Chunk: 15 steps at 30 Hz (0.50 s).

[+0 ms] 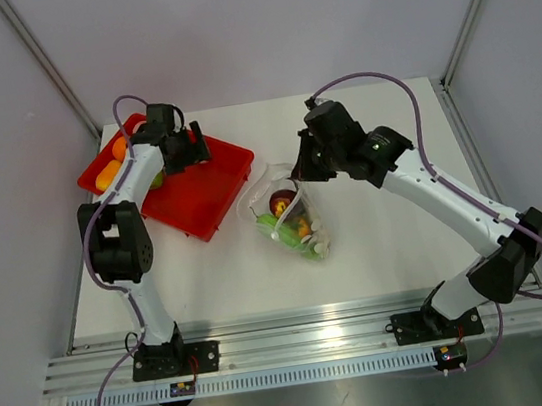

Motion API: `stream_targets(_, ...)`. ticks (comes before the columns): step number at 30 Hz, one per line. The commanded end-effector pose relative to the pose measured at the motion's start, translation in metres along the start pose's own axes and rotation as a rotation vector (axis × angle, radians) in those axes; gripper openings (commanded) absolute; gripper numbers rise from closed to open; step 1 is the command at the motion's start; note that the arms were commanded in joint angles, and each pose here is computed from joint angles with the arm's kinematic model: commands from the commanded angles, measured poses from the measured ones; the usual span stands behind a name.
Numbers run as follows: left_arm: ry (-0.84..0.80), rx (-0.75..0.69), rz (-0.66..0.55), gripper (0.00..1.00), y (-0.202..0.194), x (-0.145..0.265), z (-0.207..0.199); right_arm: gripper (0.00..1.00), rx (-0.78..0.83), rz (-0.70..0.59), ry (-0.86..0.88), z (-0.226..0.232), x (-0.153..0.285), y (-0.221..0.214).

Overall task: Place the food in the zip-top bag and seal the zipper
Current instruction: Pick up the fake vegetable from the bin.

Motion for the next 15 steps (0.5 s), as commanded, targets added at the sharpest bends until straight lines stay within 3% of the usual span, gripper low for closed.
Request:
stream_targets(1, 0.046, -0.081, -0.113, 0.85, 0.034, -0.002, 0.011, 0.0, 0.026, -0.053, 0.024, 0.013, 0.001, 0.011)
stream_targets(5, 0.069, -0.235, -0.07, 0.85, 0.038, -0.031, 0.021, 0.0, 0.035, -0.037, 0.018, 0.014, -0.006, 0.011)
stream_targets(15, 0.084, -0.401, -0.065, 0.87, 0.051, -0.064, 0.031, 0.01, 0.054, -0.008, 0.015, 0.018, -0.02, 0.011)
Point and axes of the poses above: each gripper's point midway between its finger pads, its own x axis back along the fingers, its own z axis along the line the jaws close on, y = z × x, the point moved 9 cm from there along x, back along the fingers, and after that the axes turned 14 degrees about -x, right-handed, at the moved point
